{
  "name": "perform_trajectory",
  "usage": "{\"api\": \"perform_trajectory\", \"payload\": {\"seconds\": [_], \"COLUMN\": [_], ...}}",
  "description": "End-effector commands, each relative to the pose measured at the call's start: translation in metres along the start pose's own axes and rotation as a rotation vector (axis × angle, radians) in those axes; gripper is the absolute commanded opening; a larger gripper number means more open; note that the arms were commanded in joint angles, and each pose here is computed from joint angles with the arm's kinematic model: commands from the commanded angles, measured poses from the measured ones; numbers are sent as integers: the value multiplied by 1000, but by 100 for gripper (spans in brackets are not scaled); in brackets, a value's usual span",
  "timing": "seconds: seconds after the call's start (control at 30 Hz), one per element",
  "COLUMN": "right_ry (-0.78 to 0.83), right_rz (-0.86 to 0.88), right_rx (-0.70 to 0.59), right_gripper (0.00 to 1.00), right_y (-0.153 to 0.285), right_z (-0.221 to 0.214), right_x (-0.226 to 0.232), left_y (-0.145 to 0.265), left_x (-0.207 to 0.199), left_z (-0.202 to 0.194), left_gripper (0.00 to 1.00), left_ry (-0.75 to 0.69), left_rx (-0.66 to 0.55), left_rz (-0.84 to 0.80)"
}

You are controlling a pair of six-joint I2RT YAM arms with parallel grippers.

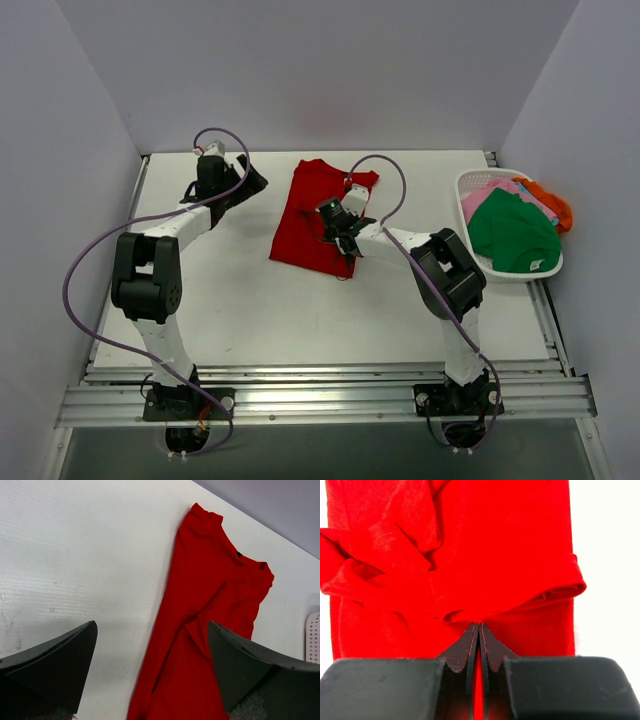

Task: Fold and stack the t-shirts
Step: Fold the tshirt

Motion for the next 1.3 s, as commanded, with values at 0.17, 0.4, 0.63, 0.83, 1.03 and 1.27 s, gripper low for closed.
{"api": "perform_trajectory", "payload": {"seconds": [0.17,0.4,0.63,0.83,1.03,1.27], "right_ry": [-7,5,5,2,-12,-59], "right_rz": [1,-11,-22,-30,-34,-35], "right_rx": [-1,7,13,8,-22,-81], "right_gripper": [0,0,0,0,0,0], "right_y": [8,-5,-20,-32,-48,-87], "right_z": [-3,-9,-9,0,25,80], "right_x": [0,0,0,0,5,9], "left_y": [-3,-4,-4,-3,-5,-5], "left_x": [-7,-6,-6,-5,-4,-2], "left_z": [15,13,13,12,11,8], "left_gripper": [100,100,100,100,100,100], "left_ry": [2,2,-1,-2,-3,-3], "left_rx": [-56,-56,-57,-55,-53,-47], "left_rz": [-45,-45,-44,-44,-43,-40]}}
Point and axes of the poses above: each gripper's point midway between its finger pads, its own y axis back along the fingers, its own x axis along the line the jaws close on, z = x × y, the point moved 5 cm from there along y, back along the fingers, and after that the axes turned 7 degrees about -y, right-handed, at the moved point
